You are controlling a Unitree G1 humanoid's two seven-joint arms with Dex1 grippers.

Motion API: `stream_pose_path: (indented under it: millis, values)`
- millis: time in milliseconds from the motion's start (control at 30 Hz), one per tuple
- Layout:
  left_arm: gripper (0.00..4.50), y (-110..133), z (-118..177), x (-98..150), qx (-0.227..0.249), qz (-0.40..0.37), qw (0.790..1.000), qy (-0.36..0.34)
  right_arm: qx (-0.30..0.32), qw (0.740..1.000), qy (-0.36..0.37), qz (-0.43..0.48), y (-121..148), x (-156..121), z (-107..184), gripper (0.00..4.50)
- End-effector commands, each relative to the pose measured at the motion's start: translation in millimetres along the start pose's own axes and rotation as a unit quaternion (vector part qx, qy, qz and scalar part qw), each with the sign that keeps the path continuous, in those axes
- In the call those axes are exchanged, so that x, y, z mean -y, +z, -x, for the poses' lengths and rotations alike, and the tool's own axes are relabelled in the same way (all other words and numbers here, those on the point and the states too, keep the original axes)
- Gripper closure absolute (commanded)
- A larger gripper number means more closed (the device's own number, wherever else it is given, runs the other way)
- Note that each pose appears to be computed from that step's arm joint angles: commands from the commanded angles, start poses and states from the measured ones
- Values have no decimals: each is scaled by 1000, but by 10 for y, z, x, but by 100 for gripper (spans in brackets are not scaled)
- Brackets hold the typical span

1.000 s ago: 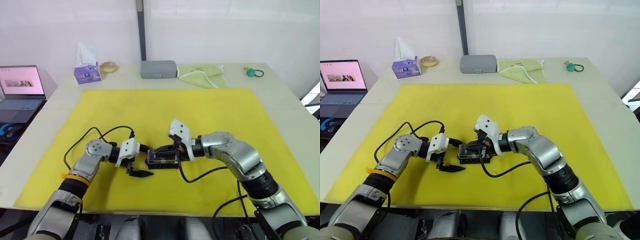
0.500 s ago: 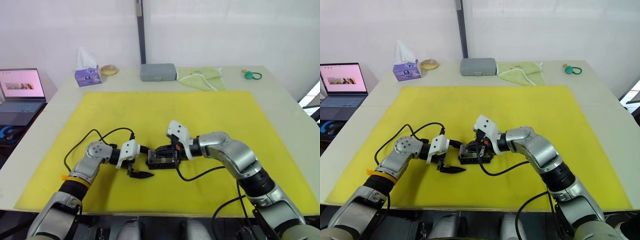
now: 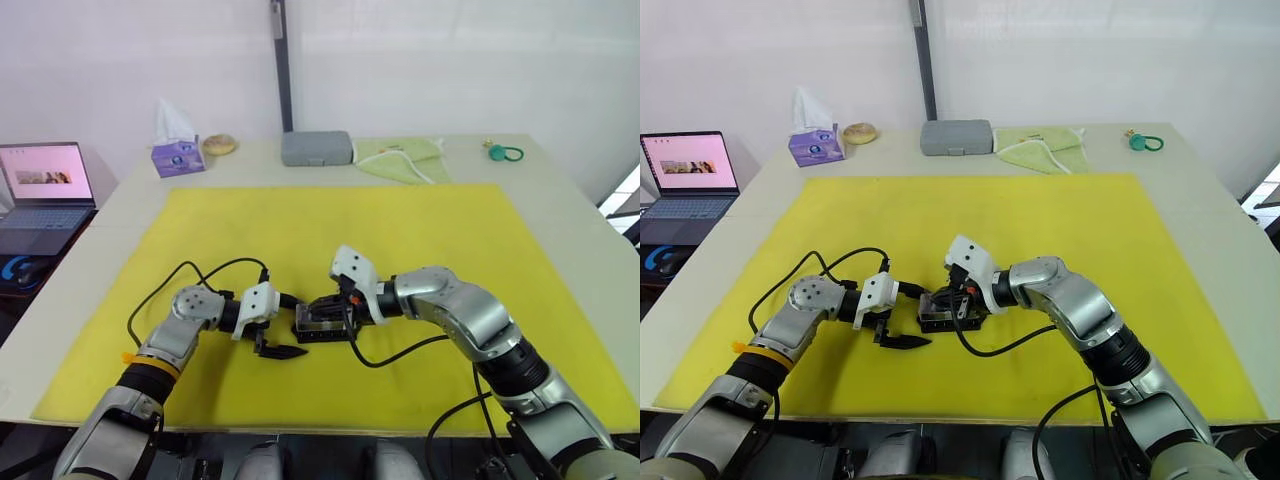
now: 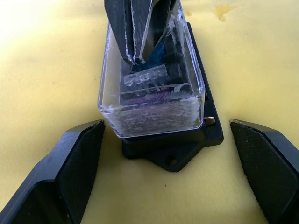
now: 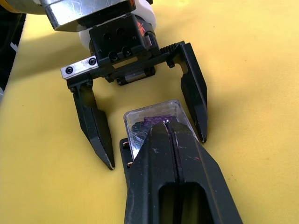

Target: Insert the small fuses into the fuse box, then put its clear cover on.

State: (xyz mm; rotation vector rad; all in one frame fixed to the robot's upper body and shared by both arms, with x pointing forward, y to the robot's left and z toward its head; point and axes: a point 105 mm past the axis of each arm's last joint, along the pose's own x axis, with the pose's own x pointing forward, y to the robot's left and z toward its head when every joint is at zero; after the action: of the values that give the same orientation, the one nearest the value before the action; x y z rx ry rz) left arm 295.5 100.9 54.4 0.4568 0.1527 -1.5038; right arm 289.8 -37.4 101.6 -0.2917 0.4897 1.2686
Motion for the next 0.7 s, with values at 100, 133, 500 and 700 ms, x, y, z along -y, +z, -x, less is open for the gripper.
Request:
stream_pose_path:
  millis: [100,133,500,700]
  values:
    - [3,-332,134,29,-64,38,997,21,-206,967,11,-146,-1226,-211,-42,450]
    - [3,-332,137,23,-64,37,997,22,-206,968,11,-147,-1226,-215,-39,450]
    - [3,-336,163,-7,-60,44,997,31,-166,979,12,-121,-1113,-215,6,450]
    - [3,-243,278,-52,-29,77,995,49,-20,999,6,-45,-534,-121,39,450]
